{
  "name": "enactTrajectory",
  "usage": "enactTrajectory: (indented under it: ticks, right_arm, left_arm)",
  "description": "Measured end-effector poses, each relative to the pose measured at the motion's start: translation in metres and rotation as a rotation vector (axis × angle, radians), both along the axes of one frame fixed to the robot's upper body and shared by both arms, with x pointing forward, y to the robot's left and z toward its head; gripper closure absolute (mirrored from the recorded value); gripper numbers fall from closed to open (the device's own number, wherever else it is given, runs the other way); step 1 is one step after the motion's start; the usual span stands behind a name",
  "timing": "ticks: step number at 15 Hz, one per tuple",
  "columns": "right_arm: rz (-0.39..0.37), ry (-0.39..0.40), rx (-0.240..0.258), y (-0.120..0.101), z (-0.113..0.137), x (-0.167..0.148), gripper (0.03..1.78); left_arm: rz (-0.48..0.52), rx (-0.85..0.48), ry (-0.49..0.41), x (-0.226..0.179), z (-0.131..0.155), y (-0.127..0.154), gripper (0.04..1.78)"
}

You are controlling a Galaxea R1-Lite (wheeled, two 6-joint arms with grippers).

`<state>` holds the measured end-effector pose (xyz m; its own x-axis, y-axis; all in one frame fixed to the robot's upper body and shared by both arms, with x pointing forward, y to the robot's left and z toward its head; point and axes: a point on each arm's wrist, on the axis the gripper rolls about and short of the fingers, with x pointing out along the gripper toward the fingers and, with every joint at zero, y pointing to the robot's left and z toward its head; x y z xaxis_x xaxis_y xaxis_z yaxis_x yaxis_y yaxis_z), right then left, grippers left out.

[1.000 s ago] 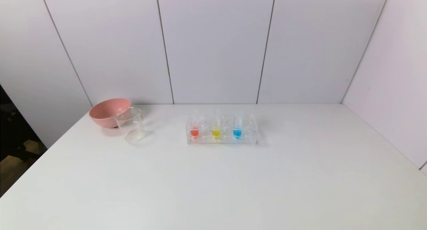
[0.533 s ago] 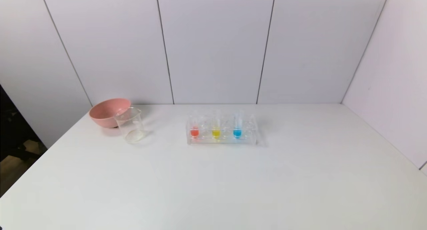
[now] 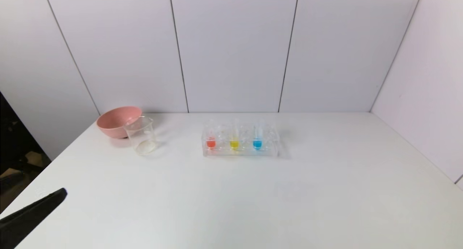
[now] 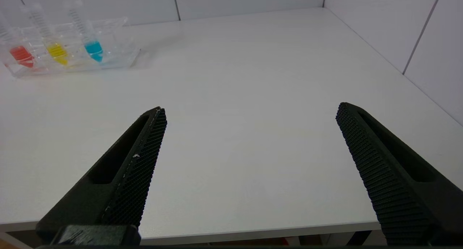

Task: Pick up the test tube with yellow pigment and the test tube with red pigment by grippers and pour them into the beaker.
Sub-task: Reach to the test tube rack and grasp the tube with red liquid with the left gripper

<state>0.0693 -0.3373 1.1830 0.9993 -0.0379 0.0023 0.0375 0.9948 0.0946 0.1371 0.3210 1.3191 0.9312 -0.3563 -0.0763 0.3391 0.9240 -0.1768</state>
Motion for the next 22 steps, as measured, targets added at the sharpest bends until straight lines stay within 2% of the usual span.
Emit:
enactTrajectory:
  ticks: [4, 7, 9, 12, 17, 19, 22]
  right_arm:
    - [0.0, 0.0, 0.0, 0.0, 0.0, 0.0, 0.1]
    - [0.0, 0.0, 0.0, 0.0, 0.0, 0.0, 0.1]
    - [0.0, 0.0, 0.0, 0.0, 0.0, 0.0, 0.1]
    - [0.0, 0.0, 0.0, 0.0, 0.0, 0.0, 0.1]
    - [0.0, 0.0, 0.0, 0.0, 0.0, 0.0, 0.1]
    - [0.0, 0.0, 0.0, 0.0, 0.0, 0.0, 0.1]
    - [0.0, 0.0, 0.0, 0.0, 0.0, 0.0, 0.1]
  left_arm:
    - [-0.223, 0.028, 0.079, 0.058, 0.005, -0.024, 0.04]
    - [-0.257, 0.058, 0.15, 0.1, -0.001, -0.061, 0.04]
    - [-0.198, 0.064, 0.196, 0.122, -0.005, -0.092, 0.04]
    - [-0.029, 0.088, 0.238, 0.153, -0.013, -0.132, 0.04]
    - [0.213, 0.172, 0.23, 0.189, -0.034, -0.178, 0.04]
    - [0.249, 0.165, 0.208, 0.2, -0.04, -0.189, 0.04]
    - [0.25, 0.142, 0.185, 0.214, -0.05, -0.202, 0.04]
